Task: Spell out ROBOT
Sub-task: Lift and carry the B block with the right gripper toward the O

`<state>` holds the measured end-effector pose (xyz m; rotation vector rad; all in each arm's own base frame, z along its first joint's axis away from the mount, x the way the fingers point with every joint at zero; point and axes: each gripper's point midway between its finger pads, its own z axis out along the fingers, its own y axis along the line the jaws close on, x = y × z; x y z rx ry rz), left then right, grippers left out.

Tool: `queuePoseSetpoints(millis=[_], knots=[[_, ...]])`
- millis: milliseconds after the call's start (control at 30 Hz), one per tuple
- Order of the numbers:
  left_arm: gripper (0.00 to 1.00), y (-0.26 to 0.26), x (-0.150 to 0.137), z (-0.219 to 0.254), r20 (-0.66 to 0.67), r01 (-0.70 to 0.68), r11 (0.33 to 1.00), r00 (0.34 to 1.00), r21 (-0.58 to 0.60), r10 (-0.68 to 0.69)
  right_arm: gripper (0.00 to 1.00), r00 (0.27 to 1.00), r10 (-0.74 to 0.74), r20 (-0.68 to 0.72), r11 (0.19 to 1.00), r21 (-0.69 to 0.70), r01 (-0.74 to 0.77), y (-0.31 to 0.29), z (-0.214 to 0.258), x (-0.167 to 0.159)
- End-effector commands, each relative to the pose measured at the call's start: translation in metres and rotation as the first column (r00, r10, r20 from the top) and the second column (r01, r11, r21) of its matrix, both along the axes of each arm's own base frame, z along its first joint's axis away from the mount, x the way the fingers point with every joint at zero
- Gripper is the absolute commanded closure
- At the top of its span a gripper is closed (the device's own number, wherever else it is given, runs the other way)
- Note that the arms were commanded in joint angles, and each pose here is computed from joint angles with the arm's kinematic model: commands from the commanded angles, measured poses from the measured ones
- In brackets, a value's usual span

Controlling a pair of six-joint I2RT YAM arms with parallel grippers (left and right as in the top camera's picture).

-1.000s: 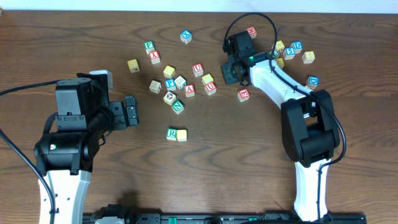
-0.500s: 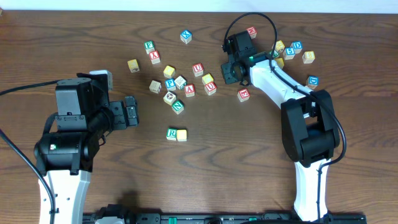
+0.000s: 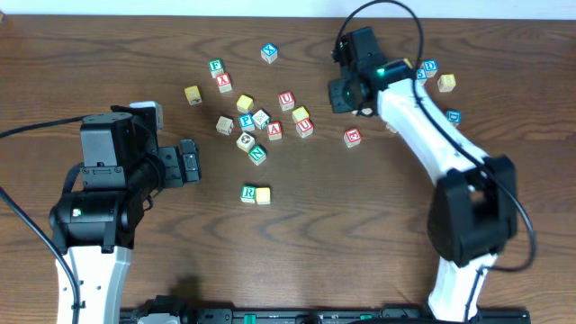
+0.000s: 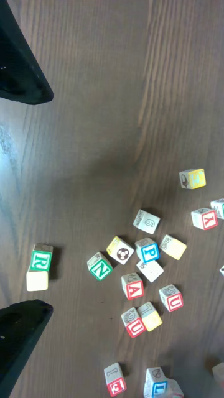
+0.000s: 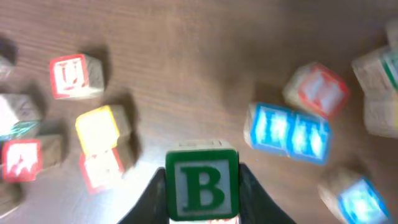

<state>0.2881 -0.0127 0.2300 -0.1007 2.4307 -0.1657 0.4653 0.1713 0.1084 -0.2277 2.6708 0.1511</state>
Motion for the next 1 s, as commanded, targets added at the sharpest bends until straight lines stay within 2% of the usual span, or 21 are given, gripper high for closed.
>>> queuePoseSetpoints(millis=[0,167,300,467,967], knots=[[0.02,-0.001,0.002,0.008,0.019,0.008,1.0,1.0,-0.005,-0.008,0.89,0.99,-0.141,-0.01,0.987,0.074,0.141,-0.007,0.038,-0.014],[0.01,-0.001,0.002,0.008,0.019,0.008,1.0,1.0,-0.005,-0.008,0.93,0.974,-0.195,-0.119,0.978,0.047,0.202,-0.013,0.039,-0.048],[0.02,-0.001,0.002,0.008,0.019,0.008,1.0,1.0,-0.005,-0.008,0.96,0.969,-0.174,-0.173,0.984,0.015,0.179,-0.004,0.031,-0.066],[0.01,-0.001,0.002,0.008,0.019,0.008,1.0,1.0,-0.005,-0.008,0.95,0.974,-0.117,-0.193,0.993,0.001,0.119,0.022,0.017,-0.084],[0.01,-0.001,0.002,0.008,0.019,0.008,1.0,1.0,-0.005,-0.008,0.95,0.976,-0.055,-0.213,0.997,0.038,0.064,0.094,-0.044,-0.14]])
